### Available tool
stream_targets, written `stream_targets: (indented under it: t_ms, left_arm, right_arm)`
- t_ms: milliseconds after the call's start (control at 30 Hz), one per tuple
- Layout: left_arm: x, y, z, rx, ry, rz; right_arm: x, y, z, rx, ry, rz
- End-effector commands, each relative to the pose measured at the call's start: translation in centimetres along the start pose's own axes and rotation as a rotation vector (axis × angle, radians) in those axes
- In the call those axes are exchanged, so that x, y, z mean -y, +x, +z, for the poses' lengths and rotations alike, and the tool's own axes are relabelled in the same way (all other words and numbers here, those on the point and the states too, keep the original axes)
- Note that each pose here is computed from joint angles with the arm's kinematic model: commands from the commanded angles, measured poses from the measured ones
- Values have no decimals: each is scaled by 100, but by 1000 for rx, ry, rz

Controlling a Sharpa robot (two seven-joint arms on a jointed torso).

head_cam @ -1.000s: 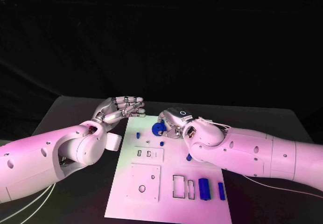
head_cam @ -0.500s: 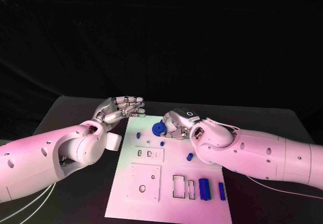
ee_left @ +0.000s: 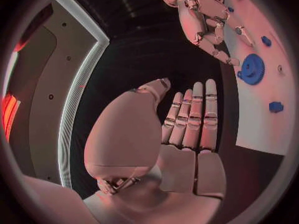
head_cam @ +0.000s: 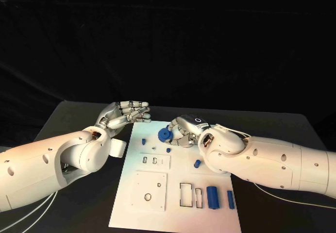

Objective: Assemble the parts on the task board

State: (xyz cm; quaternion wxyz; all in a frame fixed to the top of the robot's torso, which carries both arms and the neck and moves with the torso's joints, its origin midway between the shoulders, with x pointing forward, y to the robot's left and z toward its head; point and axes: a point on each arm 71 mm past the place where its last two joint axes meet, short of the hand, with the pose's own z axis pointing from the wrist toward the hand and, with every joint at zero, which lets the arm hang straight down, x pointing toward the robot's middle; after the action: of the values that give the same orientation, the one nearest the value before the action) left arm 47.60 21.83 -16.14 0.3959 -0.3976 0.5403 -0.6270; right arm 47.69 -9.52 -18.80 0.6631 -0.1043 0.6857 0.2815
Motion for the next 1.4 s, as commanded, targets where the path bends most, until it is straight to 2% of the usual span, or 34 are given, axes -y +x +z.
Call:
stream_targets:
  t_ms: [33, 500, 733, 833, 1000, 1167, 1400]
  left_arm:
    - [8, 25, 6, -19, 6, -11]
    - [8, 30, 6, -20, 5, -12]
    - [9, 18, 2, -18, 4, -11]
    - [9, 18, 2, -18, 3, -11]
    - [8, 15, 3, -18, 3, -11]
    - [3, -15, 6, -11, 3, -7]
    - [-6, -56, 8, -1, 2, -2]
  right_arm:
    - [-14, 28, 24, -32, -5, 10]
    - [-24, 102, 144, -80, 8, 2]
    - [22, 93, 132, -76, 22, -3]
    - [41, 71, 108, -57, 21, -2]
    - [86, -23, -11, 13, 3, 21]
    - [216, -242, -248, 82, -6, 81]
    - [588, -492, -581, 88, 53, 195]
